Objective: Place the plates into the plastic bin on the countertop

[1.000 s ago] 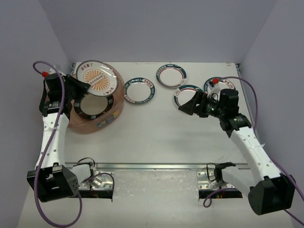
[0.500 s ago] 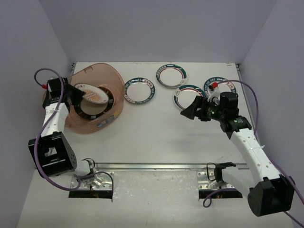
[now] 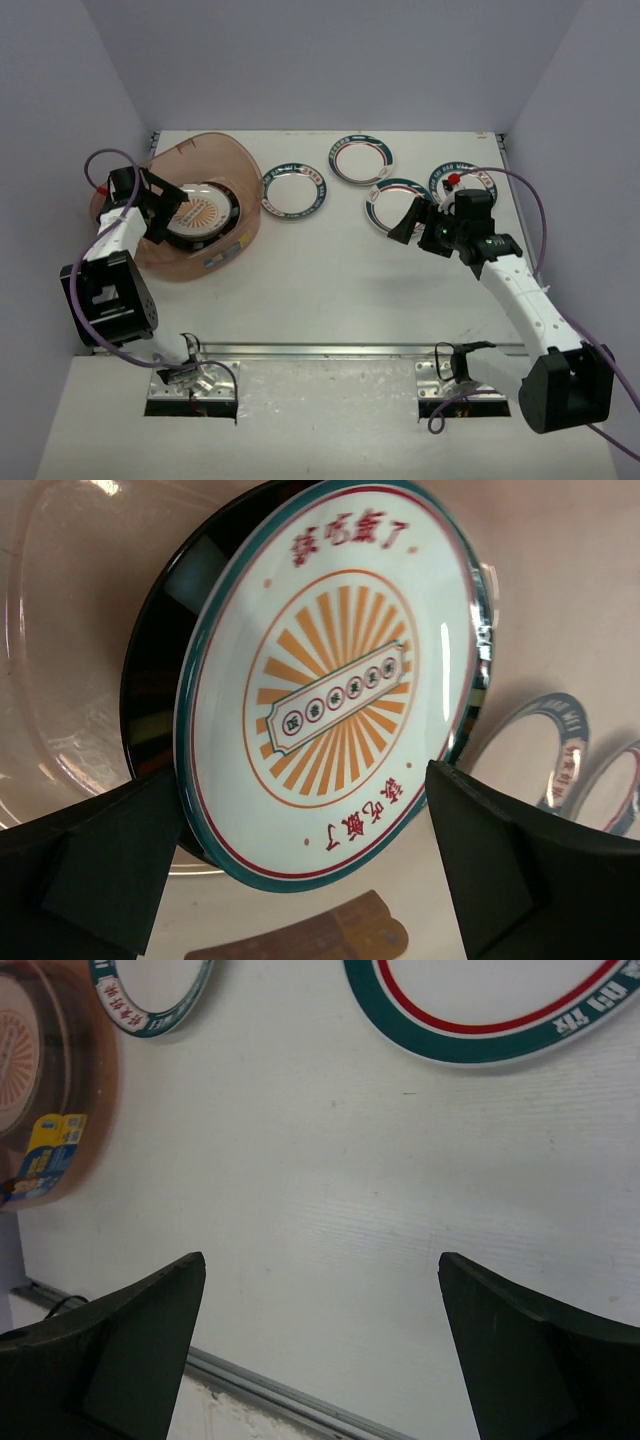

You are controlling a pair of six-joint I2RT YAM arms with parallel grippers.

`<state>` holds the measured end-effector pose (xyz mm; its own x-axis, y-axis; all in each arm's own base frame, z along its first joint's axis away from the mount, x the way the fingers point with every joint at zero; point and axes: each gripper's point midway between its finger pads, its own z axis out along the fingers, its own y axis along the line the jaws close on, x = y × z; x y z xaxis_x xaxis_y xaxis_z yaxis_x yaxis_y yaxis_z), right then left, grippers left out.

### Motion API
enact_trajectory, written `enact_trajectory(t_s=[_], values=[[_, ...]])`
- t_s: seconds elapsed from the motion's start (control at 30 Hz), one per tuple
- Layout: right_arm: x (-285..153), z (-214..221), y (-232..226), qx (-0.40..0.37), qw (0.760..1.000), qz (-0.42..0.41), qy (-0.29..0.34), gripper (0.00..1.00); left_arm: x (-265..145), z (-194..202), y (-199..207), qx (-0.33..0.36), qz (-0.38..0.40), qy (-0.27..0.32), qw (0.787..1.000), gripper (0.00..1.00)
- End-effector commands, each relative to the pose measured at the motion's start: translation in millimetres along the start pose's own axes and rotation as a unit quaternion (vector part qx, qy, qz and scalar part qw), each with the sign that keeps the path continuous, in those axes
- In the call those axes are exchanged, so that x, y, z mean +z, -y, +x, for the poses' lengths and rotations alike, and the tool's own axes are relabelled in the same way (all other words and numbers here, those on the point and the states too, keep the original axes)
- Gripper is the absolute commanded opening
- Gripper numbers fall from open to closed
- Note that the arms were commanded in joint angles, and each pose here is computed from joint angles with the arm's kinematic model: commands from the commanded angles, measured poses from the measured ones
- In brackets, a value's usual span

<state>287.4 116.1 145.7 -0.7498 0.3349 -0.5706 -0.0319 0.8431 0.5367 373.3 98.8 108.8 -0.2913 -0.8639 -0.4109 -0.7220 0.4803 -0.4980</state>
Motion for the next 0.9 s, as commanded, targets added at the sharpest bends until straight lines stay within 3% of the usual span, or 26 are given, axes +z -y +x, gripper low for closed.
enact_trajectory(t_s=[0.0, 0.17, 0.43, 0.6, 0.77, 0.87], values=[[-3, -26, 32, 0.078, 0.989, 0.109, 0.065, 0.99, 15, 9, -9, 0.013, -0.022, -0.038, 0.999, 1.0], [6, -21, 48, 0.095, 0.983, 0.136, 0.073, 0.99, 16, 19, 1, 0.031, -0.009, -0.054, 0.998, 1.0], [33, -3, 88, 0.165, 0.96, 0.223, 0.025, 0.99, -19, 4, -4, 0.044, -0.053, 0.0, 0.998, 1.0], [52, -6, 109, 0.193, 0.949, 0.246, 0.04, 0.99, -61, -10, 1, 0.055, -0.032, 0.056, 0.996, 1.0], [89, -10, 134, 0.232, 0.947, 0.221, 0.037, 0.99, -135, -18, 43, 0.089, 0.101, 0.116, 0.984, 1.0], [107, -29, 141, 0.248, 0.951, 0.163, 0.089, 0.96, -195, 12, 80, 0.147, 0.275, 0.129, 0.941, 1.0]])
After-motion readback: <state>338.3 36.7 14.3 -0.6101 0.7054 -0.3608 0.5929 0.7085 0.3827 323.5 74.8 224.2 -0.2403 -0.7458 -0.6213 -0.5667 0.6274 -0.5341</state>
